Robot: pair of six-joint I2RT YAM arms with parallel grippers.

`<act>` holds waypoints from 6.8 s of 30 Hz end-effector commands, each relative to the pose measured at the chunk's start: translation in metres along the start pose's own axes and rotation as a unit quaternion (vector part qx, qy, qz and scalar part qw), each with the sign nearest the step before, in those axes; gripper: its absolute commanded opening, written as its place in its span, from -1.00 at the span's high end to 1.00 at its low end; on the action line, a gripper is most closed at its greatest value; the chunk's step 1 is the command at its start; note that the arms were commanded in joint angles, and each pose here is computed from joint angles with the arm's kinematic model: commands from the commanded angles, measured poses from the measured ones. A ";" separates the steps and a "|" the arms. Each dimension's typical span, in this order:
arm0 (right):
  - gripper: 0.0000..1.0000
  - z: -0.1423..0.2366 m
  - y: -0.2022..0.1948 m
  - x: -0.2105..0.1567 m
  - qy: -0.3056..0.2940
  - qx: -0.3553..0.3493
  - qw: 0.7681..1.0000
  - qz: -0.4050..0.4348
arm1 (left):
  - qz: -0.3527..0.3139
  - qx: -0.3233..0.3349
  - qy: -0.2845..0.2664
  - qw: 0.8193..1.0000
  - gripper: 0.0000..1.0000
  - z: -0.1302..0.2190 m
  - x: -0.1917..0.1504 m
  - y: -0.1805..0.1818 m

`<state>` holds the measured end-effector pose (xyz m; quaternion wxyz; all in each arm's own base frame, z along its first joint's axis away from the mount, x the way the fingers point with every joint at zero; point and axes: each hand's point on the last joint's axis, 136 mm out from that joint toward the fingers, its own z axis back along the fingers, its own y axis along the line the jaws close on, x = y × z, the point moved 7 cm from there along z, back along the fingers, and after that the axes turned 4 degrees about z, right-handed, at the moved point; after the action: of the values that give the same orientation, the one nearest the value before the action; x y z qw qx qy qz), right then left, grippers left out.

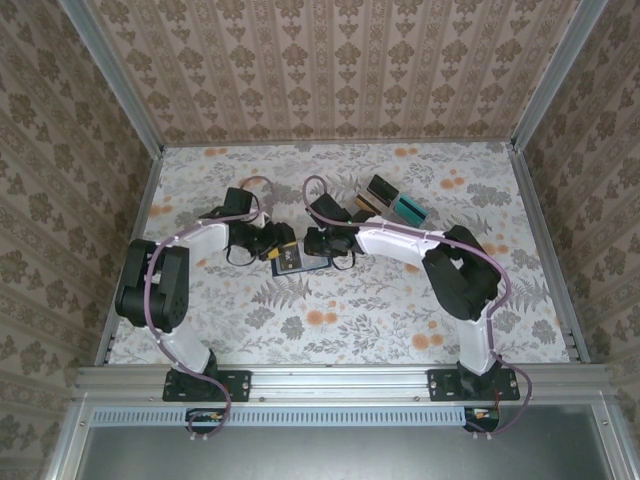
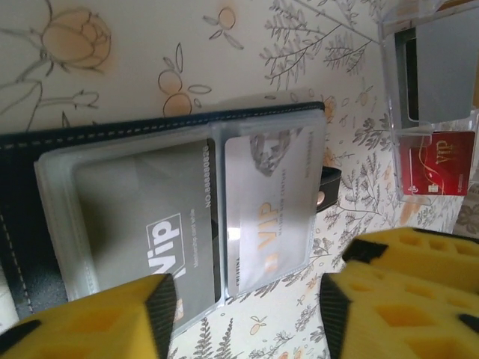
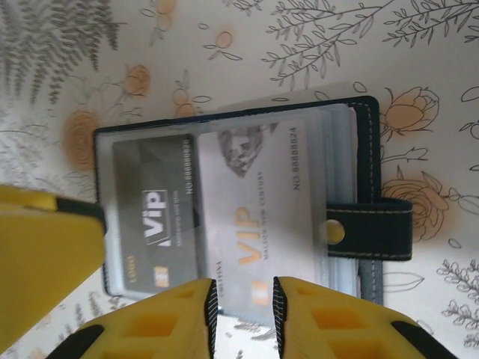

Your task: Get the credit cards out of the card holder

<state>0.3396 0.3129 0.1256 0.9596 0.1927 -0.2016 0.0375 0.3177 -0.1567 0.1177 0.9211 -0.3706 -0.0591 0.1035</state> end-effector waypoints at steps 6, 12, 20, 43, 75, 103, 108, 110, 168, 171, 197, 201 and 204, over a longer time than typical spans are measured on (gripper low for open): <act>0.49 -0.020 -0.014 -0.003 0.031 -0.061 0.998 0.003 | 0.003 -0.021 0.037 0.999 0.28 -0.014 -0.004 -0.005; 0.51 -0.027 -0.022 -0.009 0.044 -0.079 0.996 -0.003 | 0.003 -0.015 0.051 0.999 0.35 -0.024 -0.004 -0.004; 0.50 -0.038 -0.029 -0.019 0.073 -0.069 0.995 -0.023 | 0.001 -0.016 0.074 0.997 0.30 -0.033 -0.004 -0.002; 0.55 -0.050 -0.041 -0.026 0.104 -0.013 0.992 -0.076 | -0.014 -0.027 0.102 0.994 0.32 -0.043 0.000 0.000; 0.66 -0.056 -0.055 -0.036 0.122 -0.039 0.988 -0.089 | -0.038 -0.107 0.074 0.991 0.69 -0.019 -0.002 -0.008; 0.51 -0.006 -0.020 0.006 0.031 0.060 0.996 -0.052 | -0.067 0.027 -0.054 0.996 1.00 0.069 -0.008 -0.014; 0.11 0.045 -0.003 0.027 -0.049 0.147 0.987 -0.048 | -0.093 -0.029 -0.086 0.992 1.00 0.092 -0.011 -0.040; -0.02 0.060 -0.001 0.030 -0.071 0.179 0.980 -0.048 | -0.102 -0.076 -0.089 0.988 1.00 0.100 -0.012 -0.055; 1.00 0.118 -0.105 0.076 -0.148 -0.018 0.961 0.232 | -0.107 0.154 -0.193 0.963 -1.00 0.154 0.005 -0.019; 1.00 0.107 -0.108 0.076 -0.135 -0.011 0.947 0.291 | -0.108 0.154 -0.190 0.964 -1.00 0.153 0.004 -0.019; 1.00 0.055 -0.137 0.073 -0.105 -0.050 0.932 0.344 | -0.105 0.166 -0.182 0.964 -1.00 0.153 0.002 -0.016; 1.00 0.053 -0.140 0.073 -0.089 -0.062 0.932 0.346 | -0.105 0.165 -0.177 0.965 -1.00 0.151 0.003 -0.015; 1.00 0.051 -0.142 0.071 -0.077 -0.065 0.931 0.351 | -0.105 0.166 -0.176 0.965 -1.00 0.150 0.003 -0.015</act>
<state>0.4051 0.1654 0.1516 0.8736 0.0671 -0.3499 0.3315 0.2954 -0.0658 0.2330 0.9496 -0.1809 -0.2400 0.0894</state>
